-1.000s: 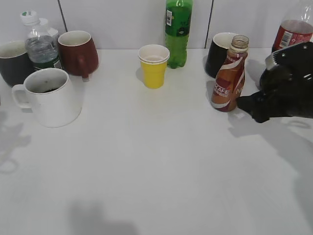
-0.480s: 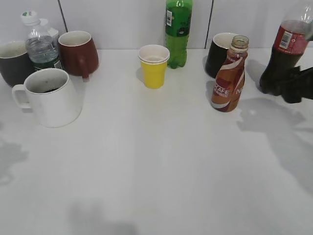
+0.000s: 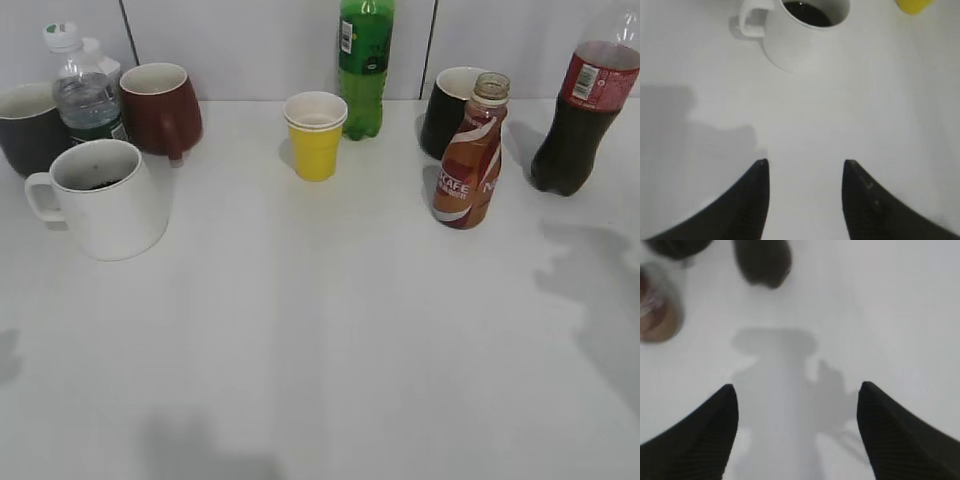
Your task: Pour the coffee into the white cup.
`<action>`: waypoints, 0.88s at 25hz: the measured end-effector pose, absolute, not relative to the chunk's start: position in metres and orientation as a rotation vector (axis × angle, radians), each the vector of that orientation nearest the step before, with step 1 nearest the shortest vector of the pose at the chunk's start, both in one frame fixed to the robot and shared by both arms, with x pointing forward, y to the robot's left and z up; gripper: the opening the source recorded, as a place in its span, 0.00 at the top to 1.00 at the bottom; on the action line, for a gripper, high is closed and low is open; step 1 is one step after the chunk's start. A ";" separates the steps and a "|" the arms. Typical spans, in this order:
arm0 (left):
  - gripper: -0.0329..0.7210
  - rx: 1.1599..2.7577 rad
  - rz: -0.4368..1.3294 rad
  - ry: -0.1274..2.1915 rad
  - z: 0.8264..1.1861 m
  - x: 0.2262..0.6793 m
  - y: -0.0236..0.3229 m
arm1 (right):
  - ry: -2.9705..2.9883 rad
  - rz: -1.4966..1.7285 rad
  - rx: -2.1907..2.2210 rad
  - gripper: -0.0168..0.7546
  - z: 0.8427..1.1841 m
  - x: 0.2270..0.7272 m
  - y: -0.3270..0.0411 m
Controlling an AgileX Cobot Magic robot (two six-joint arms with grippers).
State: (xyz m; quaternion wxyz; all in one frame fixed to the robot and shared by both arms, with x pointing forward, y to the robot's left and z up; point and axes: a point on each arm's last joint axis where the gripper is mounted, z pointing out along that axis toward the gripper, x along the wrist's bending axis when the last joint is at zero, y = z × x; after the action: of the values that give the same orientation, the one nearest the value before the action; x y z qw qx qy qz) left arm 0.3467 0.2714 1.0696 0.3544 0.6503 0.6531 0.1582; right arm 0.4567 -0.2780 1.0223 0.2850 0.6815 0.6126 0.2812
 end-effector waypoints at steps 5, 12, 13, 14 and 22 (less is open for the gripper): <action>0.47 1.658 0.401 1.644 1.076 0.322 0.272 | 1.758 0.881 1.777 0.23 1.052 0.414 -0.272; 0.47 1.674 0.515 1.581 1.080 0.284 0.282 | 1.787 1.043 1.612 0.23 1.087 0.330 -0.277; 0.47 1.679 0.539 1.573 1.080 0.280 0.284 | 1.783 1.048 1.597 0.23 1.089 0.319 -0.279; 0.47 1.682 0.561 1.566 1.080 0.277 0.285 | 1.777 1.054 1.580 0.23 1.090 0.307 -0.281; 0.47 1.708 0.658 1.524 1.062 0.258 0.292 | 1.740 1.044 1.508 0.23 1.066 0.250 -0.294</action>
State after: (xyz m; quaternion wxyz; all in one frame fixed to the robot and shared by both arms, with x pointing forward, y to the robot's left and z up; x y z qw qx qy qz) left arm 0.2580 0.2918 1.0621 0.3708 0.6662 0.5941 0.2566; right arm 0.2496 -0.2935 1.0659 0.3018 0.5685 0.6562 0.3938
